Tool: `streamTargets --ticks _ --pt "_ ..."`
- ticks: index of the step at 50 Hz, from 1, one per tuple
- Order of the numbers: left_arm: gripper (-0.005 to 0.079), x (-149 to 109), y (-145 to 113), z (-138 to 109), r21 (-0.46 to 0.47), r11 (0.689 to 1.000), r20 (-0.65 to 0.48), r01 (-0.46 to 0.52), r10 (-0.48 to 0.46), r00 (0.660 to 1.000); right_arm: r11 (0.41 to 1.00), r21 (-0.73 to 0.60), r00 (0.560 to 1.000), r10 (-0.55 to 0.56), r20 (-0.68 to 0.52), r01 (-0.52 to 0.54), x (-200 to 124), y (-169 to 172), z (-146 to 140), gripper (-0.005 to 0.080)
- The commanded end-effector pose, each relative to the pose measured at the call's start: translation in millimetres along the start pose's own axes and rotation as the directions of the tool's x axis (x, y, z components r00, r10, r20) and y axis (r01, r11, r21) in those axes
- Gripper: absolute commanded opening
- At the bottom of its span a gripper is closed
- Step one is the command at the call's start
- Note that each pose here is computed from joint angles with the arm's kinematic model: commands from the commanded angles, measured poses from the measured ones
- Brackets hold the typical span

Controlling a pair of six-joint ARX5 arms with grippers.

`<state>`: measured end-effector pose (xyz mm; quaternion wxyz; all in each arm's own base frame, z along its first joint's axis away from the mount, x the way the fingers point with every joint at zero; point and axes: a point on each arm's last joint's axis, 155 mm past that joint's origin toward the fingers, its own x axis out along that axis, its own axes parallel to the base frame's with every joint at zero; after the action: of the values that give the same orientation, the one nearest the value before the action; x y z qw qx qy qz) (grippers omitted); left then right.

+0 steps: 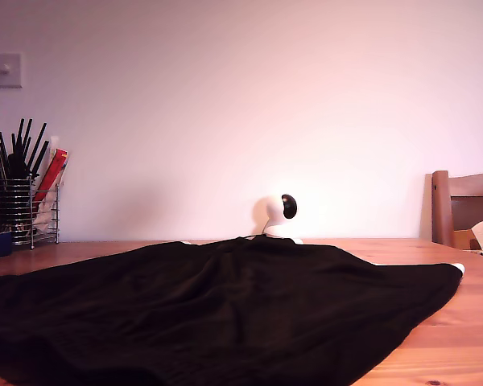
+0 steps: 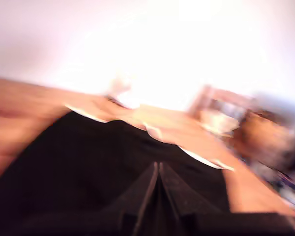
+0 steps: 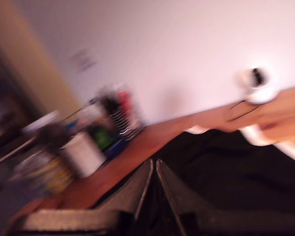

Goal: Fold the shorts in front of you. After folding it, place it to the left side.

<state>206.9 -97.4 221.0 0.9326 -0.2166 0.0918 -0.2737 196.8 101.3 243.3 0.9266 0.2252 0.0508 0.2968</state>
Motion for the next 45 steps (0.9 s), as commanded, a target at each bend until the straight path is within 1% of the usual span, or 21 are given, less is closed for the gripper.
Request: streamTargets --ticks 1,6,8,9,11,13,14,16,17,20,21,22,23,25,27,28,34,37,41,44,45 --pt "-0.0019 7.3 4.7 -18.8 -0.056 0.998 -0.087 0.011 -0.016 0.996 0.998 0.056 0.997 0.011 -0.078 -0.007 5.0 -3.1 -15.5 0.0" --pt "-0.0019 12.8 -1.4 -27.1 -0.09 0.995 -0.164 0.047 -0.062 0.984 0.991 0.127 0.982 0.064 -0.176 -0.042 9.1 3.9 -29.6 0.0" --pt "-0.0019 14.9 -4.4 -31.7 -0.076 0.995 -0.198 0.07 -0.083 0.977 0.986 0.154 0.973 0.088 -0.211 -0.056 10.4 7.3 -34.7 0.0001" --pt "-0.0019 16.0 -5.4 -34.1 -0.086 0.993 -0.215 0.077 -0.093 0.972 0.984 0.168 0.969 0.098 -0.228 -0.06 11.1 8.8 -37.1 0.0001" --pt "-0.0019 18.3 -7.8 -39.5 -0.077 0.992 -0.246 0.099 -0.115 0.962 0.978 0.198 0.957 0.123 -0.263 -0.072 12.6 11.8 -42.8 0.0001" --pt "-0.0019 20.8 -9.6 -46.1 -0.099 0.989 -0.28 0.112 -0.135 0.95 0.971 0.225 0.944 0.152 -0.294 -0.086 14.3 15.3 -47.9 0.0006" --pt "-0.0019 21.8 -10.2 -49.3 -0.083 0.989 -0.295 0.125 -0.144 0.944 0.967 0.237 0.938 0.162 -0.307 -0.089 15.3 16.4 -50.1 0.0007" --pt "-0.0019 24.2 -10.7 -57.1 -0.104 0.986 -0.332 0.128 -0.156 0.93 0.961 0.26 0.926 0.179 -0.333 -0.093 17.3 17.9 -54.9 0.0008" --pt "-0.0019 25.0 -10.7 -60.3 -0.091 0.987 -0.347 0.136 -0.16 0.924 0.958 0.271 0.918 0.193 -0.347 -0.099 18.0 19.9 -57.7 0.0008" --pt "-0.0019 27.6 -11.8 -70.5 -0.117 0.983 -0.391 0.139 -0.174 0.904 0.948 0.303 0.895 0.22 -0.388 -0.102 21.0 23.2 -66.2 0.0008" --pt "-0.0019 28.4 -12.2 -73.6 -0.098 0.983 -0.403 0.153 -0.179 0.897 0.944 0.313 0.887 0.229 -0.402 -0.101 21.9 24.4 -69.4 0.0009" --pt "-0.0019 29.0 -13.0 -76.7 -0.106 0.982 -0.415 0.155 -0.185 0.891 0.942 0.322 0.881 0.233 -0.412 -0.099 22.9 24.6 -71.6 0.0012" --pt "-0.0019 29.8 -13.4 -80.3 -0.089 0.982 -0.429 0.168 -0.19 0.883 0.938 0.331 0.869 0.248 -0.428 -0.104 23.6 27.7 -75.2 0.0019" --pt "-0.0019 31.0 -14.5 -86.0 -0.092 0.98 -0.45 0.176 -0.199 0.871 0.933 0.343 0.855 0.262 -0.447 -0.107 25.1 30.1 -79.6 0.0023" --pt "-0.0019 32.1 -15.9 -92.2 -0.071 0.978 -0.473 0.197 -0.207 0.856 0.927 0.359 0.832 0.284 -0.476 -0.111 26.2 34.8 -87.0 0.0023" --pt "-0.0019 32.4 -16.7 -94.5 -0.073 0.977 -0.482 0.201 -0.211 0.851 0.925 0.365 0.828 0.284 -0.484 -0.104 27.1 34.2 -89.0 0.0023" --pt "-0.0019 34.5 -24.3 -109.6 -0.078 0.97 -0.54 0.231 -0.235 0.808 0.907 0.406 0.754 0.344 -0.559 -0.113 28.6 48.9 -109.4 0.0024" --pt "-0.0019 35.1 -27.9 -117.7 -0.067 0.967 -0.567 0.247 -0.241 0.788 0.905 0.411 0.726 0.356 -0.589 -0.111 30.4 53.8 -117.0 0.0034" --pt "-0.0019 36.0 -28.5 -129.8 -0.039 0.967 -0.604 0.253 -0.224 0.764 0.918 0.379 0.703 0.347 -0.621 -0.118 34.0 56.9 -126.5 0.0072" --pt "-0.0019 36.3 -29.2 -139.2 -0.026 0.967 -0.633 0.255 -0.213 0.745 0.944 0.274 0.695 0.322 -0.643 -0.184 37.7 57.0 -133.9 0.0089" --pt "-0.0019 36.6 -28.8 -142.2 -0.02 0.968 -0.641 0.251 -0.205 0.739 0.949 0.253 0.692 0.312 -0.651 -0.189 38.5 57.1 -137.1 0.0089"
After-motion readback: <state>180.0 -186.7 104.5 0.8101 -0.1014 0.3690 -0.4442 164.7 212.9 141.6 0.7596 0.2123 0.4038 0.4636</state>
